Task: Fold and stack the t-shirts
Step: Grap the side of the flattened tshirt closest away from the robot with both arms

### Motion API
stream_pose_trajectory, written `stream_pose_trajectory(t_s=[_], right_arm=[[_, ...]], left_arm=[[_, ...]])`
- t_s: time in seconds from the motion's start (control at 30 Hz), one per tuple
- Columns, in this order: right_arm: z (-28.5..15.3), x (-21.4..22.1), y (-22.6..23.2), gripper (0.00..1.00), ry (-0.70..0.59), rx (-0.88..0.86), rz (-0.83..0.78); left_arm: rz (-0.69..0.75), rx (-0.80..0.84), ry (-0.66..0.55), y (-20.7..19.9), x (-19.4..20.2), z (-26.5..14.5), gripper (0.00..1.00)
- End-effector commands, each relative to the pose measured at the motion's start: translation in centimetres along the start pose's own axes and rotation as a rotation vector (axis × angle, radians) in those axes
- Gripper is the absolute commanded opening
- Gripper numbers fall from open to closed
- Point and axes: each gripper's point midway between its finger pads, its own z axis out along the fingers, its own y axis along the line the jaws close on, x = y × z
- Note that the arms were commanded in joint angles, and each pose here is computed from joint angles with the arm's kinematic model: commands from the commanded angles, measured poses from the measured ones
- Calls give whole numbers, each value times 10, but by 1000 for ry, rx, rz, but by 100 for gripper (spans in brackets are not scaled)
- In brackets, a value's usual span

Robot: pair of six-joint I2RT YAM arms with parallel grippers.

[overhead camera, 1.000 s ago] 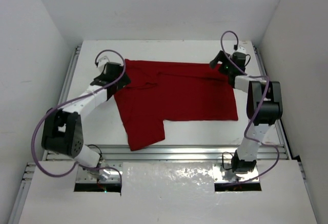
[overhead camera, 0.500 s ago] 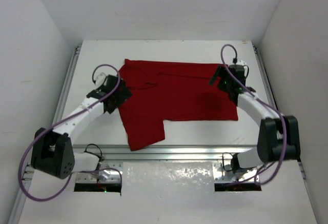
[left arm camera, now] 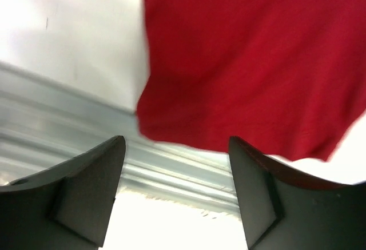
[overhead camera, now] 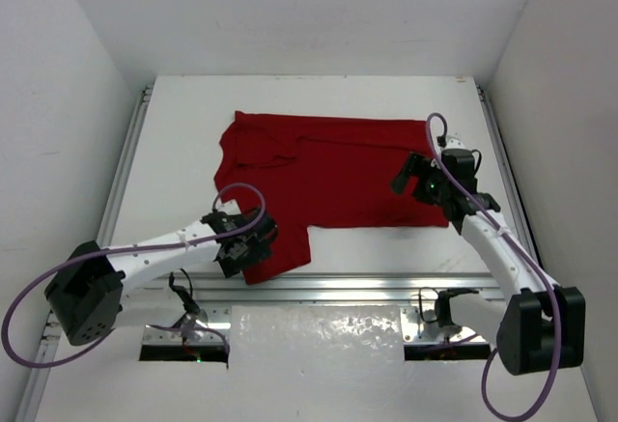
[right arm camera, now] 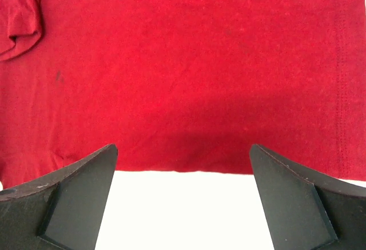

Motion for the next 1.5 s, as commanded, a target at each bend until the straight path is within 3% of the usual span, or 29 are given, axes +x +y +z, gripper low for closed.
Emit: stream_pose_trajectory(t_s=[0.0, 0.17, 0.77, 1.07, 1.47], right_arm=[[-5, 8, 5, 99, 14, -41, -42], [-5, 11, 7, 99, 26, -68, -51], [-24, 0, 26, 99, -78, -183, -73], [-22, 3, 26, 99, -67, -187, -72], [-19, 6, 29, 99, -51, -207, -67]], left_arm=[[-15, -59, 18, 19, 19, 6, 63], [-13, -114, 38, 22, 37, 19, 63], [-27, -75, -263, 2, -11, 46, 63], [-9, 28, -262, -20, -22, 31, 63], [22, -16, -230, 2, -10, 48, 64]])
